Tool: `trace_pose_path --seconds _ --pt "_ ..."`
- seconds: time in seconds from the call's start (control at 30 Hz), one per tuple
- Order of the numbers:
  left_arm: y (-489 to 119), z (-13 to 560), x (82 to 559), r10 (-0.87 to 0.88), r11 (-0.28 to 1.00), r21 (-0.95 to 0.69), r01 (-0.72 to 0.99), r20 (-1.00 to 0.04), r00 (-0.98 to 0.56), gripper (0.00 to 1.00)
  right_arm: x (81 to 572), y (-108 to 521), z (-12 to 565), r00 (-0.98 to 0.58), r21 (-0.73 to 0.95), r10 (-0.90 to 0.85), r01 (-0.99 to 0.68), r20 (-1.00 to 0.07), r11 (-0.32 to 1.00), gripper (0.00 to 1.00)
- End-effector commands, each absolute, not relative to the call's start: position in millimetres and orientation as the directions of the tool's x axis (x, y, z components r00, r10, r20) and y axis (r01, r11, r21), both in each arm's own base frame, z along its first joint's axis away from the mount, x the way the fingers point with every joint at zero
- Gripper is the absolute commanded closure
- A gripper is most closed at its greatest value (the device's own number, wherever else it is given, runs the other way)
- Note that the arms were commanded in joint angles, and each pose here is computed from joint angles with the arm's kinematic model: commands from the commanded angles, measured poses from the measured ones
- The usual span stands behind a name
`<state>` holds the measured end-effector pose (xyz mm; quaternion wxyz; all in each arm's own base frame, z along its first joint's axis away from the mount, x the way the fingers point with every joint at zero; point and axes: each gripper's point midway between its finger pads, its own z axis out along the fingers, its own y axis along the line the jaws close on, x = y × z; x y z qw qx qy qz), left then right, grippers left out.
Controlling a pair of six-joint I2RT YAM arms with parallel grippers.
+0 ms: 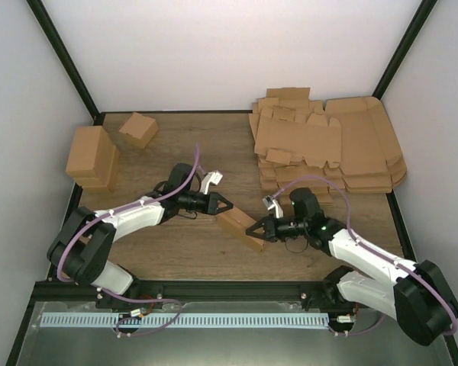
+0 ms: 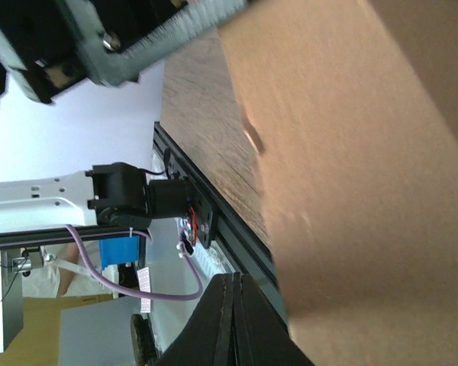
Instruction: Fold the paper box
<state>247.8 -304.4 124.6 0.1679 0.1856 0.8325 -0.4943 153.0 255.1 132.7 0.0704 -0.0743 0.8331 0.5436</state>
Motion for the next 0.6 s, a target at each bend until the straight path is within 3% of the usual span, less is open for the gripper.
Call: trace_pose_path --seconds 0.0,0.1,0.57 --pt "-294.3 101.3 237.7 0.174 0.498 -0.747 0.439 -0.41 -0.895 0.96 166.5 253.4 167.9 -0.966 0.89 -0.035 -0.249 -0.255 0.383 0.99" --pt "-294.8 102.6 238.6 0.181 0.5 -0.744 0.443 -0.411 -0.894 0.96 174.0 251.1 171.6 -0.963 0.887 -0.03 -0.257 -0.266 0.383 0.99" --pt "-294.3 89.0 237.2 0.194 0.511 -0.745 0.429 -0.386 -0.902 0.96 149.6 239.1 89.5 -0.99 0.903 -0.036 -0.14 -0.138 0.407 0.99"
